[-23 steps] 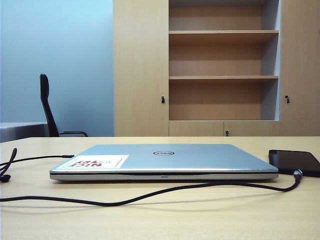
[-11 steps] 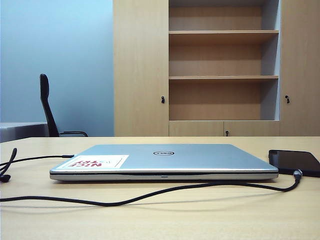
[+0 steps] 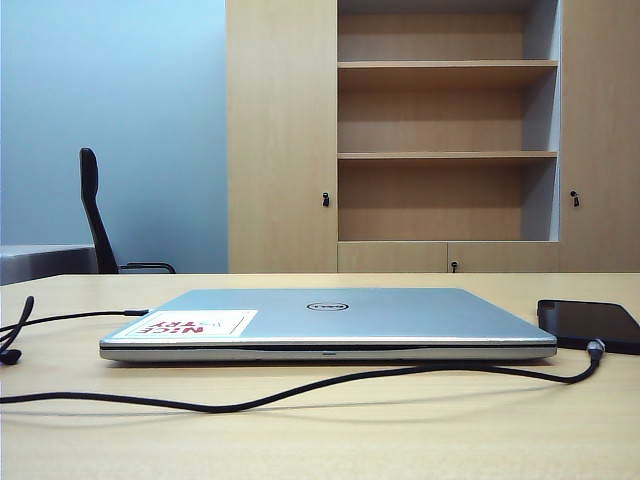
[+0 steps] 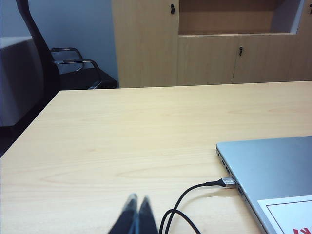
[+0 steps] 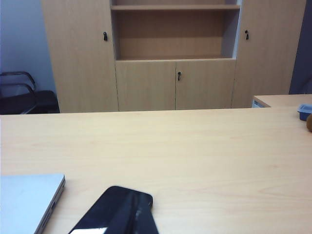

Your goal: Pick up the charging cable and the phone, plug the charging cable into the charging port on the phone, and finally place them back on the table.

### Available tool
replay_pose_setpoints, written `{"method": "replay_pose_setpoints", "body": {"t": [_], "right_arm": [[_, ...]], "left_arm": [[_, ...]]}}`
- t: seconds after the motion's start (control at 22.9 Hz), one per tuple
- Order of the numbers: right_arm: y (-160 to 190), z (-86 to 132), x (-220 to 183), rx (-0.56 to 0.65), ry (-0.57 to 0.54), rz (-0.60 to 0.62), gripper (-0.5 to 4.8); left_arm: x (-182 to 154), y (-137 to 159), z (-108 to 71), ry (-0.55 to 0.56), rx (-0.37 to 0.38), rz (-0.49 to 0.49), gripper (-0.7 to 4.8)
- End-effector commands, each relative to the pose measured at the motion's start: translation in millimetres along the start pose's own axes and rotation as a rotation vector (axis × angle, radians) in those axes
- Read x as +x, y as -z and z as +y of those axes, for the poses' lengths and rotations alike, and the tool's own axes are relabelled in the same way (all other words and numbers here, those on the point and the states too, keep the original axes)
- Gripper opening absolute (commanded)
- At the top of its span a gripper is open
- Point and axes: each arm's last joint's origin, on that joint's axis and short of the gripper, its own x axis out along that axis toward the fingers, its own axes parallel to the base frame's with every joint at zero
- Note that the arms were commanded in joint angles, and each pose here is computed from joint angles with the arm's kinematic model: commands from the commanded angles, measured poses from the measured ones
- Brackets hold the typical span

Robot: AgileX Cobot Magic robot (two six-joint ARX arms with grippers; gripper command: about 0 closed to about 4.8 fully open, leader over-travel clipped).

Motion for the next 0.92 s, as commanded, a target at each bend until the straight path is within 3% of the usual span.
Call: {"method": "replay_pose_setpoints", "body": {"t": [0.04, 0.92], "right_arm": [[2.8, 0.0, 0.0, -0.002, -0.002, 0.012, -0.01], [4.2, 0.4, -0.1, -0.004, -0.010, 0.027, -0.01]], "left_arm": [[0.0, -0.8, 0.1, 0.001, 0.002, -0.009, -0.05], [0.0, -0.8, 0.1, 0.001, 0.002, -0.009, -0.05]]}}
